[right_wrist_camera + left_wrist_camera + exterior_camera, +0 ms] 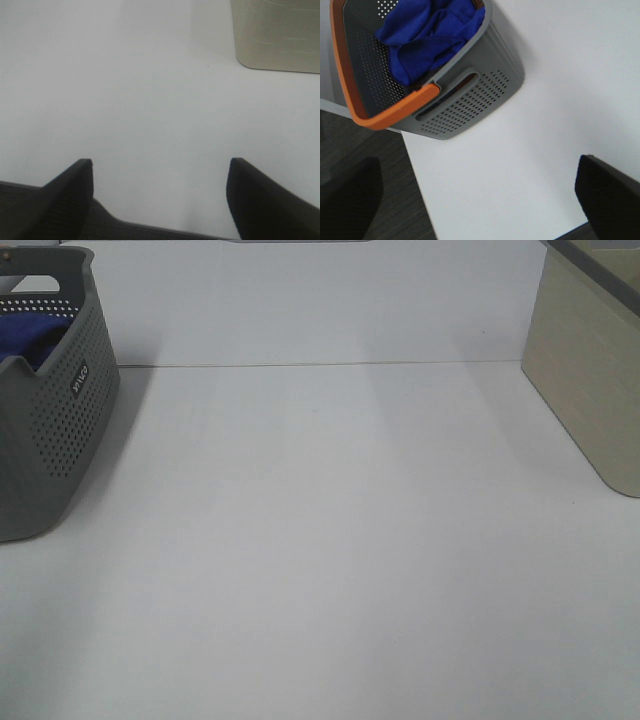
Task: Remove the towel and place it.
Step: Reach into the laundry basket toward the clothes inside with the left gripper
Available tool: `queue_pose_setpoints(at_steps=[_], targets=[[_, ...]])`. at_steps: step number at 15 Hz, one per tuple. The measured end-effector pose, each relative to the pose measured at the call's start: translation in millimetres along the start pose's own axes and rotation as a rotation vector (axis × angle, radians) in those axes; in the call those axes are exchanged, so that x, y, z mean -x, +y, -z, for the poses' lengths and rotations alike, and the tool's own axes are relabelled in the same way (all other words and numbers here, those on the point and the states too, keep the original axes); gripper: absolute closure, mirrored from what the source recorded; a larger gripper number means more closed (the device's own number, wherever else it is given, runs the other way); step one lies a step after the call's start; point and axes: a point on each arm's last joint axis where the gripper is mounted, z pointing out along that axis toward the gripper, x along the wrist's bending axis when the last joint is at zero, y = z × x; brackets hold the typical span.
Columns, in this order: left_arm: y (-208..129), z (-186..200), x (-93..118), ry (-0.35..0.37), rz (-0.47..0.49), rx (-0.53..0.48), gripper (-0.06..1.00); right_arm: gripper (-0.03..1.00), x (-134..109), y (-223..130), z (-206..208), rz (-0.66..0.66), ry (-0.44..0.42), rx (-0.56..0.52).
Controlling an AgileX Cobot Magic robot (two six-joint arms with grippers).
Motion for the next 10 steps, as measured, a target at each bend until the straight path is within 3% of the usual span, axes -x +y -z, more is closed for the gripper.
queue_pose_setpoints(at_steps=[1, 2, 3, 6, 10], targets=[[17, -11, -15, -0.007, -0.087, -0.050, -0.05, 0.24, 0, 0, 0, 0.000, 0.000, 0.000], [47, -30, -45, 0.003, -0.276, -0.157, -0.05, 0.24, 0, 0, 0, 0.000, 0.000, 0.000], [60, -46, -60, 0.000, -0.348, -0.237, -0.05, 0.24, 0, 0, 0, 0.000, 0.000, 0.000], [98, -99, -100, 0.020, -0.464, -0.393, -0.05, 0.24, 0, 0, 0, 0.000, 0.000, 0.000], [128, -176, -124, -0.048, -0.608, -0.482, -0.05, 0.24, 0, 0, 0, 0.000, 0.000, 0.000]])
